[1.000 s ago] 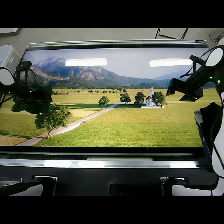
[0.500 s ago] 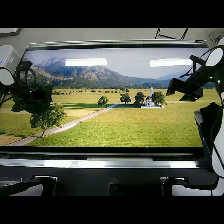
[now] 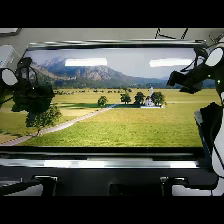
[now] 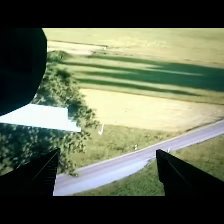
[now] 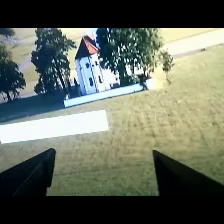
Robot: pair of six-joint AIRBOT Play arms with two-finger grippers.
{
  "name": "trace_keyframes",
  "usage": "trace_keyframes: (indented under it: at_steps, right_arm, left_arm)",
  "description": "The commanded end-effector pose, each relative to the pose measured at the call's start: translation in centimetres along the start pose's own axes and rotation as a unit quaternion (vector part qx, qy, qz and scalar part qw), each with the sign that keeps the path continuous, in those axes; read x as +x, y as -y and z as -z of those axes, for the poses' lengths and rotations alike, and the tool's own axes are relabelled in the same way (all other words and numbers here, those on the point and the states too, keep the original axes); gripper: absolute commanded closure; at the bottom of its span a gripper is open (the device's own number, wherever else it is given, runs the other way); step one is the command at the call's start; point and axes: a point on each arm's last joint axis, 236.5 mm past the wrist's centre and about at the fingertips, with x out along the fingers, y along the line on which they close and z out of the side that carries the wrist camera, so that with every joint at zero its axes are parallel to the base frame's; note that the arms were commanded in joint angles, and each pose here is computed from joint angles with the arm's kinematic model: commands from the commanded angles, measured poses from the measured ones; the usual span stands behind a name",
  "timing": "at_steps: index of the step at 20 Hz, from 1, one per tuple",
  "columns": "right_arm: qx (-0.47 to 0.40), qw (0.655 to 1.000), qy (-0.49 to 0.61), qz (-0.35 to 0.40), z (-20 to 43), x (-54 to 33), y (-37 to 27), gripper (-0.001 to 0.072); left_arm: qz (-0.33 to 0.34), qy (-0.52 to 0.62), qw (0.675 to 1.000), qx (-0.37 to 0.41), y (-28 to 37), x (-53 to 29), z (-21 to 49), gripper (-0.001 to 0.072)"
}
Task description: Fold the clothes and pants, and hang the long-sleeved shirts on hangers.
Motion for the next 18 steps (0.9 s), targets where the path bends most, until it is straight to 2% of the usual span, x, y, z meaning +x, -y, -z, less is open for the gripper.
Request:
trace_keyframes:
  at_steps: [1,3,5,8,13,16,18]
  right_arm:
    - [-0.033,0.996,0.085,-0.007,-4.0,-0.3,-0.5,0.0047]
    - [-0.044,0.993,0.106,-0.009,-5.0,-0.5,-0.7,0.0047]
    - [-0.065,0.993,0.096,-0.005,-4.5,-0.3,-0.6,0.0046]
    - [-0.082,0.995,0.063,0.0,-3.1,0.3,-0.3,0.0046]
    - [-0.08,0.996,0.031,0.002,-1.9,1.4,0.0,0.0045]
    - [-0.078,0.997,0.025,-0.001,-1.7,1.6,-0.1,0.0045]
    - [-0.076,0.997,0.011,-0.014,-1.0,1.6,-0.6,0.0045]
  left_arm:
    - [0.031,0.086,0.994,-0.054,0.7,1.3,-4.8,-0.0001]
    - [0.035,0.083,0.979,-0.181,-3.6,1.8,-6.0,-0.0001]
    - [0.074,0.037,0.95,-0.301,-9.0,2.5,-4.5,-0.0001]
    - [0.073,-0.018,0.902,-0.424,-17.6,3.3,0.5,-0.0002]
    - [0.06,0.0,0.88,-0.471,-22.1,6.6,4.2,-0.0002]
    - [0.107,0.057,0.878,-0.462,-21.1,9.0,1.5,-0.0002]
    - [0.115,0.078,0.882,-0.45,-20.7,10.3,0.3,-0.0002]
